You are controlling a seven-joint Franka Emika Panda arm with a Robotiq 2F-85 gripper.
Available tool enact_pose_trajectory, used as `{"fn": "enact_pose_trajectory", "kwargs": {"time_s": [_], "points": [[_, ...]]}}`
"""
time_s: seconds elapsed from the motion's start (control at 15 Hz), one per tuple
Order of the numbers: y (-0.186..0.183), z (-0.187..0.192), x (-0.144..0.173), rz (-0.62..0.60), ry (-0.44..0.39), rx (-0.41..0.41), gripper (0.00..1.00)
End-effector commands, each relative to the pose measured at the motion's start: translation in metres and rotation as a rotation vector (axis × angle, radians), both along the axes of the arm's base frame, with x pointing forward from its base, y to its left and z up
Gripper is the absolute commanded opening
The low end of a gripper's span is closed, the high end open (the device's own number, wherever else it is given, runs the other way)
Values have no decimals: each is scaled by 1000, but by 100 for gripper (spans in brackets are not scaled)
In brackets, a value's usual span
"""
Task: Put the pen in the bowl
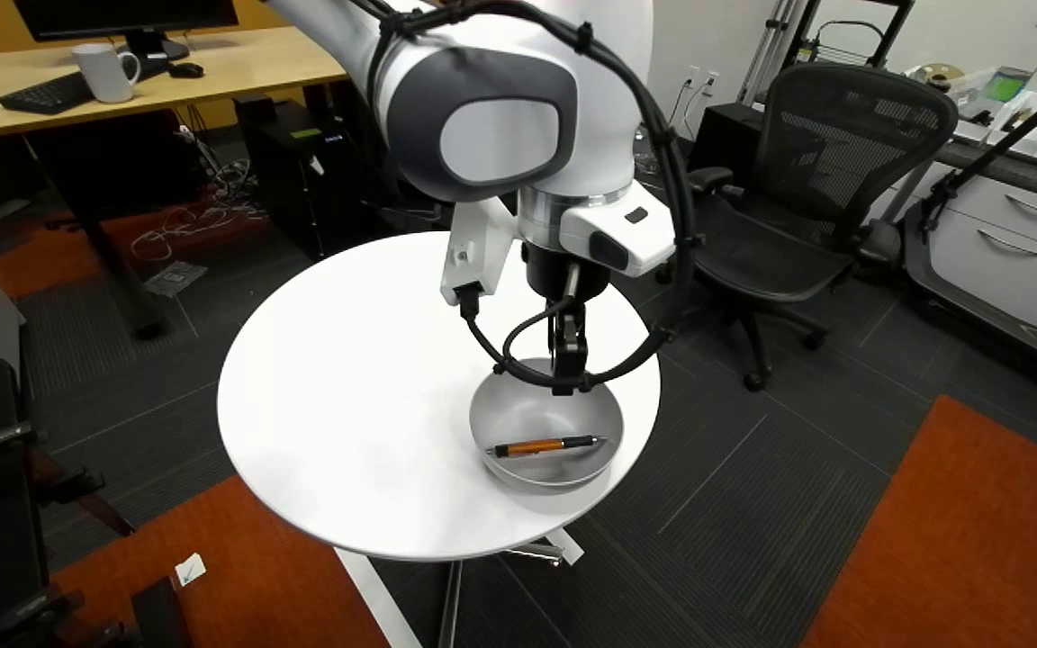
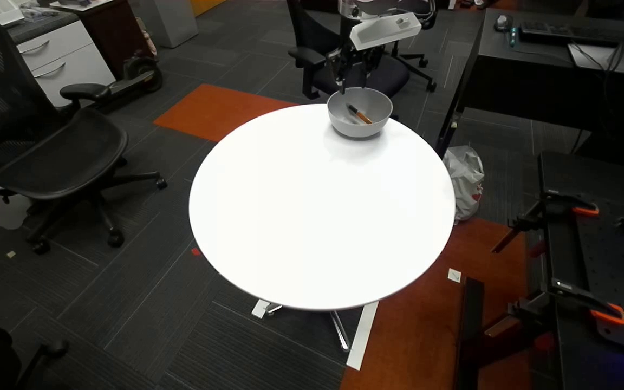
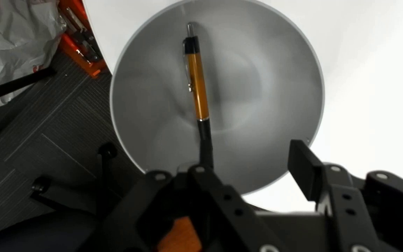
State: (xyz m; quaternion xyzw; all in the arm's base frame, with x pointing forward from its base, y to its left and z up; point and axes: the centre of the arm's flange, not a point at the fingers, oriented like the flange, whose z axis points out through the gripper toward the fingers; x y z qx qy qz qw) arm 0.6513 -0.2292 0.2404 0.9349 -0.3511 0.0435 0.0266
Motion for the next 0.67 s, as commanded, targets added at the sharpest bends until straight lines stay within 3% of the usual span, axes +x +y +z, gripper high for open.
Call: {"fn": "enact_pose_trajectory", "kwargs": {"time_s": [0.0, 0.13, 0.6], "points": [[2, 3, -4, -40, -29, 6, 92], [3, 3, -5, -44, -31, 7, 100], [0, 1, 1, -12, -10, 7, 100]]}}
